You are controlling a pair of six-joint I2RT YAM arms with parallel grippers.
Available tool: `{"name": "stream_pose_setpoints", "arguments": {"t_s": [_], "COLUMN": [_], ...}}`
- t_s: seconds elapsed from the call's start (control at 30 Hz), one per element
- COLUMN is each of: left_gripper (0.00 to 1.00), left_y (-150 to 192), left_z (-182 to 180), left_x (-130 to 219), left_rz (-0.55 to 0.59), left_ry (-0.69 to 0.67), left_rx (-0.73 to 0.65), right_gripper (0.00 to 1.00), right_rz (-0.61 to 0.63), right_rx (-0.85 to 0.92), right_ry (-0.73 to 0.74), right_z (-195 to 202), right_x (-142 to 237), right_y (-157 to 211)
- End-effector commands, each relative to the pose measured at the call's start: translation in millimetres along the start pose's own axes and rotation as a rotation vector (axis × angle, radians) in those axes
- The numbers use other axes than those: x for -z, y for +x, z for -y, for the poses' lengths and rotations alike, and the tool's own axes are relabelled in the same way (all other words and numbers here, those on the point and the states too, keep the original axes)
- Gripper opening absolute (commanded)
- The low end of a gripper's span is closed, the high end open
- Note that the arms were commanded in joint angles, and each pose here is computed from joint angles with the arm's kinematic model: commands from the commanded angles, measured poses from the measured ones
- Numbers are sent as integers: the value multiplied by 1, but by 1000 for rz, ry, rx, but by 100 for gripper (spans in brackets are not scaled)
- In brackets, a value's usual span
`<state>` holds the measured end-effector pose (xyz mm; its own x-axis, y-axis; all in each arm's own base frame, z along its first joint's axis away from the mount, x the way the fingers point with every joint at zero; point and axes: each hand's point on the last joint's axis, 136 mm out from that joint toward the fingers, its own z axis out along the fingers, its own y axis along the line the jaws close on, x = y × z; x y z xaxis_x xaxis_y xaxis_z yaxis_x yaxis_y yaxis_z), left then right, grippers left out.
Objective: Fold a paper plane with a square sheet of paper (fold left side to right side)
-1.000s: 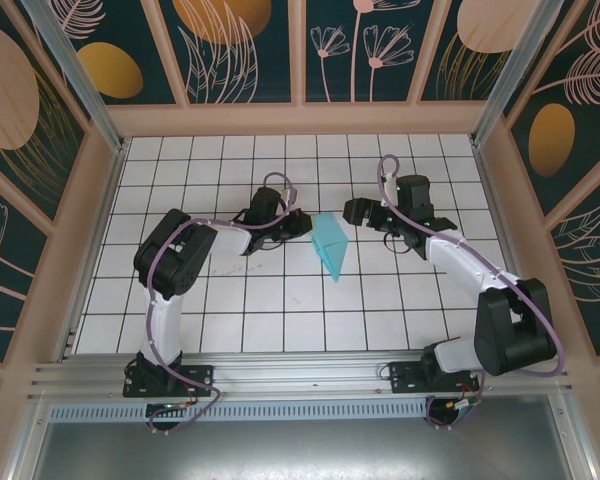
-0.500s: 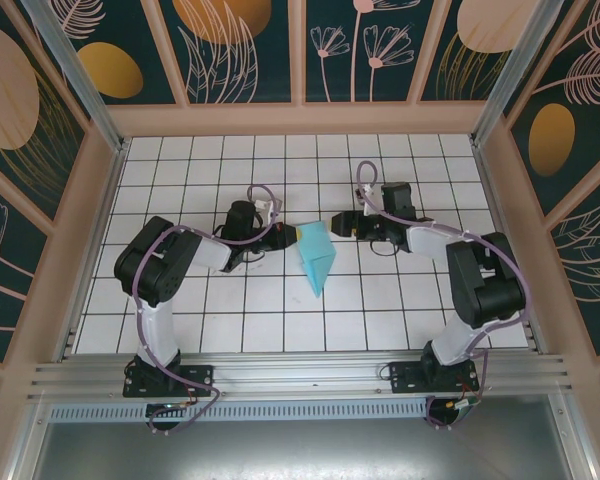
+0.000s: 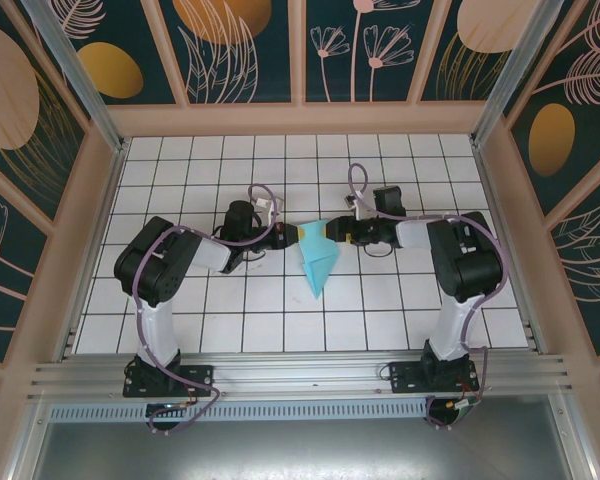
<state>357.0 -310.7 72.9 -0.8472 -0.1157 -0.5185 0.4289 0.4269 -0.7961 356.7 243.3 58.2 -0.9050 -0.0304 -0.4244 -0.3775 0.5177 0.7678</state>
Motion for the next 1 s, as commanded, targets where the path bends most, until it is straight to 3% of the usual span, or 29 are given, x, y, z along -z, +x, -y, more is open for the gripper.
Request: {"name": "stream_pose_setpoints", "arguments": {"t_s": [0.0, 0.3, 0.4, 0.53, 0.63, 0.7, 0.8, 0.97], "left_gripper": [0, 0, 0, 17, 49, 62, 70, 70], "left_y": [-8, -6, -5, -7, -12, -19, -32, -42], "left_z": [10, 5, 2, 0, -1, 0, 5, 29], "left_x": [3, 0, -1, 0, 7, 16, 33, 60], "left_rz": [17, 7, 1, 1, 18, 38, 85, 117], "left_ry": [41, 28, 20, -6, -70, -126, -213, -334], "left_rx": [-60, -57, -57, -72, -102, -135, -184, -300], "right_gripper": [60, 41, 30, 12, 3, 0, 0, 0], "right_rz": [3, -16, -11, -11, -12, -8, -15, -34], "right_rx": [65, 61, 64, 58, 48, 32, -8, -72], "right_ry": [-105, -78, -67, -38, -7, 15, 55, 107], "right_z": [-19, -15, -16, -13, -13, -12, -11, -16], "right_x": [-3, -2, -1, 1, 4, 7, 9, 5], "right_y": [-10, -6, -7, -7, -7, -7, -5, -4]}}
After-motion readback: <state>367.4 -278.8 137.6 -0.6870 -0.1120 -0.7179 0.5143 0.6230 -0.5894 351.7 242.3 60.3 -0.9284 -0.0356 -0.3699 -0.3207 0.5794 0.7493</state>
